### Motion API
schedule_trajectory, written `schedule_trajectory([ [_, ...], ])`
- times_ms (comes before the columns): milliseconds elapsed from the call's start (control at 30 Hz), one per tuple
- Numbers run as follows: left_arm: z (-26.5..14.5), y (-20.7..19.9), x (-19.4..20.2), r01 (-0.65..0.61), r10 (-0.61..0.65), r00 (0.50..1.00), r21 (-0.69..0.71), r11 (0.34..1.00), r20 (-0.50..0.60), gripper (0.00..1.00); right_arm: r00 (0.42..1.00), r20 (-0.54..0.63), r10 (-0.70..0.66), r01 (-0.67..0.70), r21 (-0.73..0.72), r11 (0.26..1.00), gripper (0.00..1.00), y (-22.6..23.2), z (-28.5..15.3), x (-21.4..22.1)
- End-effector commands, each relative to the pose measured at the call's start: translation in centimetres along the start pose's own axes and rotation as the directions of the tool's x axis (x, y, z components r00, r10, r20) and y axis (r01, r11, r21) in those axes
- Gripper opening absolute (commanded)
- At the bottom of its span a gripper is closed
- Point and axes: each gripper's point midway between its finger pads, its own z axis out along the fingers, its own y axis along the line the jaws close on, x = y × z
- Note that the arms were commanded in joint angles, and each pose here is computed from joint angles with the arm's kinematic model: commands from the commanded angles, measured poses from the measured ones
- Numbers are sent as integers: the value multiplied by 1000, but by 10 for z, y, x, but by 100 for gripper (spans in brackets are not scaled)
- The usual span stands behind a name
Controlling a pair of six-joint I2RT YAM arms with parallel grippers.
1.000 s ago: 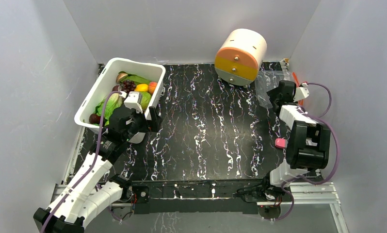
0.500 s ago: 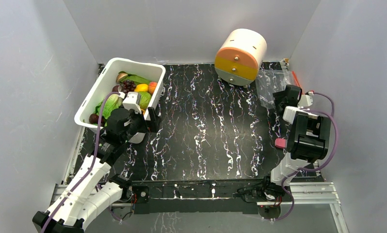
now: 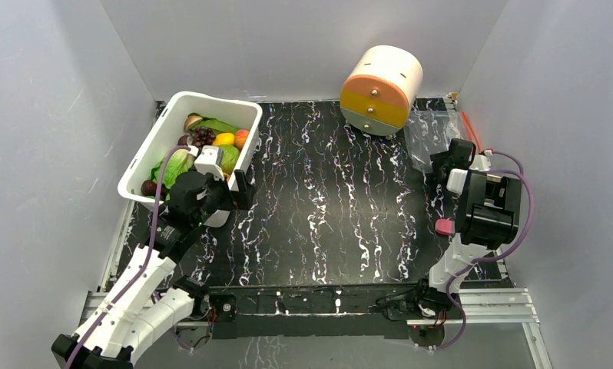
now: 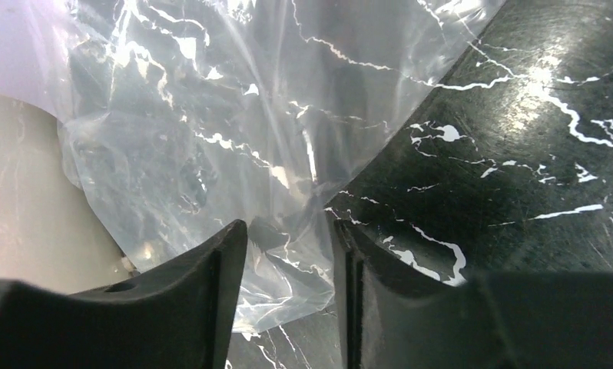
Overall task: Place the food in the zip-top bag and seal the zipper
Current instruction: Pick up the zipper food storage bag at the corner of the board.
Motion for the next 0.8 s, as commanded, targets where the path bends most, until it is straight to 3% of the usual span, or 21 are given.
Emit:
schedule_trajectory([
  [0, 0, 3, -3, -11, 11, 1000, -6, 1000, 16, 98, 999, 37, -16, 17, -38, 999, 37, 11, 2, -14],
  [267, 0, 2, -3, -17, 17, 1000, 0, 1000, 17, 98, 999, 12, -34, 35, -104, 994, 12, 17, -14, -9],
  [400, -1, 1, -4, -21, 21, 1000, 6, 1000, 18, 98, 999, 5, -44, 45, -140, 989, 10, 20, -33, -8],
  [533, 0, -3, -2, -26, 25, 1000, 28, 999, 12, 98, 995, 15, -100, 101, -153, 983, 0, 16, -52, -8],
  [767, 5, -5, 6, -31, 32, 999, 43, 999, -28, 98, 966, -39, -257, 243, -211, 947, 0, -5, -121, 10],
])
